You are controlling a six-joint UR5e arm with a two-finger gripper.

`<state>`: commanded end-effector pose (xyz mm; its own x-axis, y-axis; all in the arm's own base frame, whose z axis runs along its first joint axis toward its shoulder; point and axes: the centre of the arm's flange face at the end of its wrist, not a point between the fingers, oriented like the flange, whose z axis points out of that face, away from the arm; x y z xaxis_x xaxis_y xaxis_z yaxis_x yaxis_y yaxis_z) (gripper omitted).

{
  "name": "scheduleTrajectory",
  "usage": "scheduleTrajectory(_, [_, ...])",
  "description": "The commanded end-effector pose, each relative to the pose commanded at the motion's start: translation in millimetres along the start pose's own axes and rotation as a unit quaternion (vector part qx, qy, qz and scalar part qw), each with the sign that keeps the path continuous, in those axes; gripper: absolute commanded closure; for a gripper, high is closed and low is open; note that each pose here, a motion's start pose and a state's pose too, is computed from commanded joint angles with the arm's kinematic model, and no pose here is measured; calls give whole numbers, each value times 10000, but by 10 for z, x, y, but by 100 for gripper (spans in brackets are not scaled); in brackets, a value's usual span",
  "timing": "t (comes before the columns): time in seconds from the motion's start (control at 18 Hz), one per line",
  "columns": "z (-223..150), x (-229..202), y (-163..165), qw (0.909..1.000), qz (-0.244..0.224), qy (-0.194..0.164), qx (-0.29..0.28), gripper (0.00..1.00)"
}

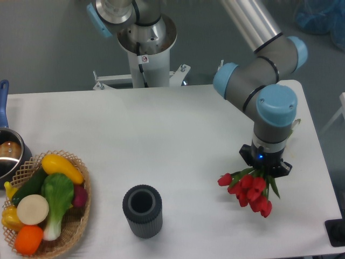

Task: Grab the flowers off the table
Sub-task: 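Lift the grasped tulip bouquet up off the table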

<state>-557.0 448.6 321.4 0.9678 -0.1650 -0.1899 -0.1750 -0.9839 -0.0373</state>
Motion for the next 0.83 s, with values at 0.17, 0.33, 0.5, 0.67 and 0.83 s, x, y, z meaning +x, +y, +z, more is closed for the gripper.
scheduleTrajectory(0.17, [-95, -35, -9, 10000, -6, 74, 31, 100])
scheduleTrajectory(0.33, [-312, -110, -15, 9999, -12, 166, -9, 100])
scheduleTrajectory(0.5, [-434, -150, -20, 9996, 22, 269, -66, 100])
scheduleTrajectory(0.67, [-584, -200, -20, 9993, 32, 353, -102, 100])
scheduleTrajectory(0.83, [-598, -220, 33, 9989, -4, 438, -144, 100])
